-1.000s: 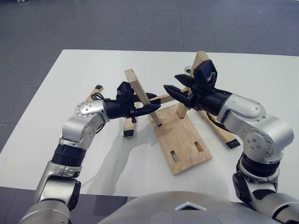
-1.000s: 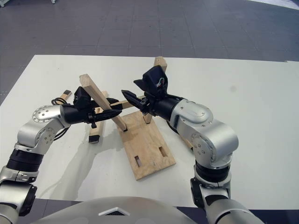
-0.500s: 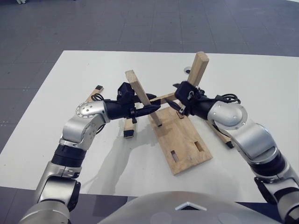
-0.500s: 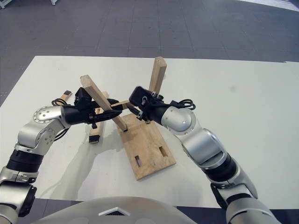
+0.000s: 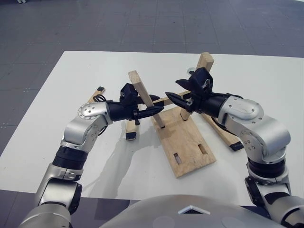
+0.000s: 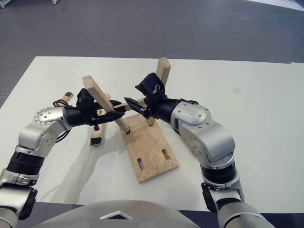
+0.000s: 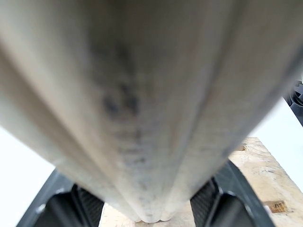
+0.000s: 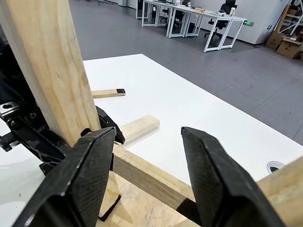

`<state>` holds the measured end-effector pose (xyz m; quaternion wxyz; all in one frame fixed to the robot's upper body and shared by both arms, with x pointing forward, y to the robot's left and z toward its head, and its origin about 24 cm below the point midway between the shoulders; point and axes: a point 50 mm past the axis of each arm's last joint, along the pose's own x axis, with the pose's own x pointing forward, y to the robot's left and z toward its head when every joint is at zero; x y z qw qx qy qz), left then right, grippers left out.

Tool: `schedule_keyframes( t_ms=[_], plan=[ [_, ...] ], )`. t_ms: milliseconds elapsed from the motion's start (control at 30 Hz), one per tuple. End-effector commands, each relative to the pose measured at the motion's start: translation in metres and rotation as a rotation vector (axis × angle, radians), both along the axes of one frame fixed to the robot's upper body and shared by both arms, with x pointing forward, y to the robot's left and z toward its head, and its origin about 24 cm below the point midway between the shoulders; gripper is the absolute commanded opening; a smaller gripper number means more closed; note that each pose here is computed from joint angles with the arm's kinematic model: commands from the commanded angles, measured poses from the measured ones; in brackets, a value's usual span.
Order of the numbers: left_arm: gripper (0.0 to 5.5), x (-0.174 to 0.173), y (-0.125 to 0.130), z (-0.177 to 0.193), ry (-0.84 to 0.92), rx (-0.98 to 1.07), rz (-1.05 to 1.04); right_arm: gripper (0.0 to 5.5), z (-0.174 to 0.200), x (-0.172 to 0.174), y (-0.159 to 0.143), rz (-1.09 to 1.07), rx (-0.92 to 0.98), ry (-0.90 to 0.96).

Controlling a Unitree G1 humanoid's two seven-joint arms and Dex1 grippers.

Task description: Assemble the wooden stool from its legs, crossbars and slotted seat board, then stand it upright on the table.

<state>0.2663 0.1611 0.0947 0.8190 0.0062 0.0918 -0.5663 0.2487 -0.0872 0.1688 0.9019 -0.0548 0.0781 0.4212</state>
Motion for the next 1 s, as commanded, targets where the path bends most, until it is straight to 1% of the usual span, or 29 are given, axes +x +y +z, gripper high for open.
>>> schedule_keyframes(
  t_ms=[33,233,300,367,433,500,567,600,633,700,733,767,800,833,867,900,933,1000],
  plan=[
    [2.05,-0.017,0.021,-0.056,0.224,0.270,0.048,2.55,0.023,0.005,-0.027,0.033,0.225,0.118],
    [2.05,-0.014,0.024,-0.059,0.223,0.280,0.061,2.55,0.024,-0.010,-0.108,0.195,0.161,0.320],
    [2.05,-0.014,0.023,-0.060,0.222,0.283,0.057,2.55,0.021,0.002,-0.137,0.082,0.120,0.321],
    [2.05,-0.013,0.023,-0.061,0.221,0.301,0.040,2.55,0.017,0.037,-0.167,-0.265,0.024,0.232],
    [2.05,-0.012,0.025,-0.061,0.213,0.322,0.027,2.55,0.015,0.064,-0.187,-0.575,-0.024,0.132],
    [2.05,-0.008,0.028,-0.058,0.204,0.329,0.035,2.55,0.008,0.080,-0.193,-0.792,-0.047,0.091],
    [2.05,-0.003,0.028,-0.055,0.194,0.330,0.029,2.55,-0.005,0.082,-0.200,-0.989,-0.036,0.101],
    [2.05,-0.002,0.027,-0.054,0.192,0.329,0.026,2.55,-0.015,0.081,-0.195,-1.037,-0.037,0.119],
    [2.05,-0.002,0.027,-0.054,0.191,0.327,0.024,2.55,-0.025,0.079,-0.173,-1.003,-0.045,0.149],
    [2.05,-0.002,0.026,-0.054,0.192,0.326,0.016,2.55,-0.035,0.069,-0.093,-0.757,-0.040,0.198],
    [2.05,-0.003,0.026,-0.054,0.193,0.326,0.012,2.55,-0.033,0.059,-0.056,-0.597,-0.023,0.221],
    [2.05,-0.002,0.026,-0.053,0.193,0.328,0.005,2.55,-0.006,0.033,0.002,-0.181,0.069,0.194],
    [2.05,-0.002,0.025,-0.053,0.194,0.329,0.002,2.55,0.021,0.008,0.033,0.125,0.162,0.176],
    [2.05,-0.001,0.025,-0.053,0.194,0.329,0.000,2.55,0.041,-0.009,0.046,0.313,0.220,0.149],
    [2.05,0.000,0.025,-0.052,0.193,0.330,-0.001,2.55,0.055,-0.010,0.045,0.358,0.272,0.141],
    [2.05,0.000,0.026,-0.051,0.192,0.330,-0.001,2.55,0.058,-0.001,0.037,0.307,0.297,0.152],
    [2.05,0.001,0.026,-0.051,0.190,0.331,-0.002,2.55,0.053,0.010,0.026,0.211,0.271,0.165],
    [2.05,0.000,0.027,-0.050,0.190,0.330,-0.003,2.55,0.042,0.021,0.010,0.078,0.214,0.188]
  ],
)
